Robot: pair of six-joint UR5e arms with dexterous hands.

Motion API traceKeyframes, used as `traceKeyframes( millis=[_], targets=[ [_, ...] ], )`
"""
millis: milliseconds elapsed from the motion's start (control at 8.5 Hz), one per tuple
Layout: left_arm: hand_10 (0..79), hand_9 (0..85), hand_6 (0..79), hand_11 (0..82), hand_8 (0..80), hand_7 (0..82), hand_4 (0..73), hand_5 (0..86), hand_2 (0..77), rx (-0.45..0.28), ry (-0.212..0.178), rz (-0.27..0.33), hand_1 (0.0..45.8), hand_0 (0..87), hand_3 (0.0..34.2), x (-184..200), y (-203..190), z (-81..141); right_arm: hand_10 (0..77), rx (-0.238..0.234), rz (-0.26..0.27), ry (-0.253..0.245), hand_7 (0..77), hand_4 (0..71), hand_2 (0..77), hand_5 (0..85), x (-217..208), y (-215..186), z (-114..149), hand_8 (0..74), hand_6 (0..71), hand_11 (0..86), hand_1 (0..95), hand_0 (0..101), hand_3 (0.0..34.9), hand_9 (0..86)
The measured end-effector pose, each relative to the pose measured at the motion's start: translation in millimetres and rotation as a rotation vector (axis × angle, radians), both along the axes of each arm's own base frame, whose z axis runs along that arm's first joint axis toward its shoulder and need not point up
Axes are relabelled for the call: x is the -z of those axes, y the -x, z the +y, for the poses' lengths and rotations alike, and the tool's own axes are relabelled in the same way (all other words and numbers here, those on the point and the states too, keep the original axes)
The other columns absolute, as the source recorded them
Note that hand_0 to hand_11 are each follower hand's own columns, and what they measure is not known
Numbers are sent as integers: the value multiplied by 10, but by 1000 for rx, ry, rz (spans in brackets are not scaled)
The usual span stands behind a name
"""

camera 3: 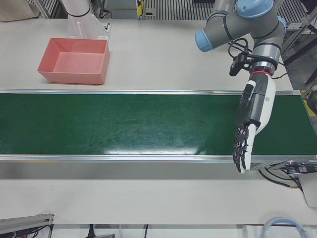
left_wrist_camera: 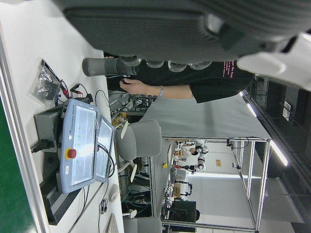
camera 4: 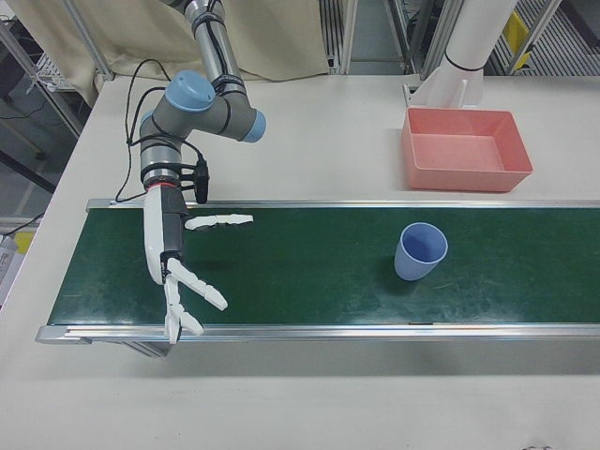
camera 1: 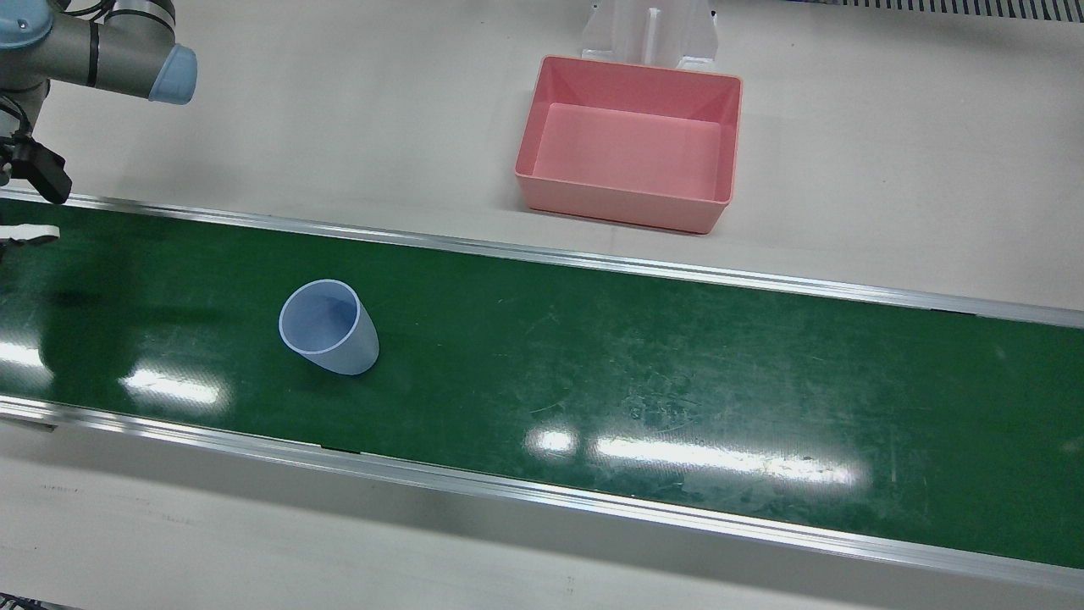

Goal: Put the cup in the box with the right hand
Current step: 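Reach the right hand to the light blue cup on the conveyor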

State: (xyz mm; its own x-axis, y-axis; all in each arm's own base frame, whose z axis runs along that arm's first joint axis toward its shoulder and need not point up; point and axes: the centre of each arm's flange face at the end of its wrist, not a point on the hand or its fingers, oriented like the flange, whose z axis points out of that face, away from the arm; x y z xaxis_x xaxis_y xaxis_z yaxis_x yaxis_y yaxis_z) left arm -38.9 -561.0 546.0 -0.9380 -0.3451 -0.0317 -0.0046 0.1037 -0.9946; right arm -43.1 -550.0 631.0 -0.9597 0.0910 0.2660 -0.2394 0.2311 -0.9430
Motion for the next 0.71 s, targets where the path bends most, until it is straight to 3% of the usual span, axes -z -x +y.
traceKeyframes(
  millis=[118,235,353,471,706],
  targets=[
    [0,0,0,0,0,0,11,0,16,0,0,0,5,0,0,1,0,0,0,5,0,0,224,136,27,38,0,28,4,5,54,5,87,504,0,44],
    [0,0,5,0,0,0,11,5,16,0,0,0,5,0,0,1,0,0,0,9,0,-1,224,136,27,38,5,45,10,5,54,5,185,500,0,44],
    [0,0,0,0,0,0,11,5,16,0,0,0,5,0,0,1,0,0,0,12,0,-1,224,136,44,38,6,55,16,5,54,5,65,510,0,44],
    [0,0,0,0,0,0,11,5,16,0,0,0,5,0,0,1,0,0,0,16,0,-1,224,136,11,38,3,67,19,5,54,5,164,511,0,44],
    [0,0,0,0,0,0,11,0,16,0,0,0,5,0,0,2,0,0,0,25,1,-1,224,136,104,38,1,115,26,5,54,5,164,507,0,44]
  ],
)
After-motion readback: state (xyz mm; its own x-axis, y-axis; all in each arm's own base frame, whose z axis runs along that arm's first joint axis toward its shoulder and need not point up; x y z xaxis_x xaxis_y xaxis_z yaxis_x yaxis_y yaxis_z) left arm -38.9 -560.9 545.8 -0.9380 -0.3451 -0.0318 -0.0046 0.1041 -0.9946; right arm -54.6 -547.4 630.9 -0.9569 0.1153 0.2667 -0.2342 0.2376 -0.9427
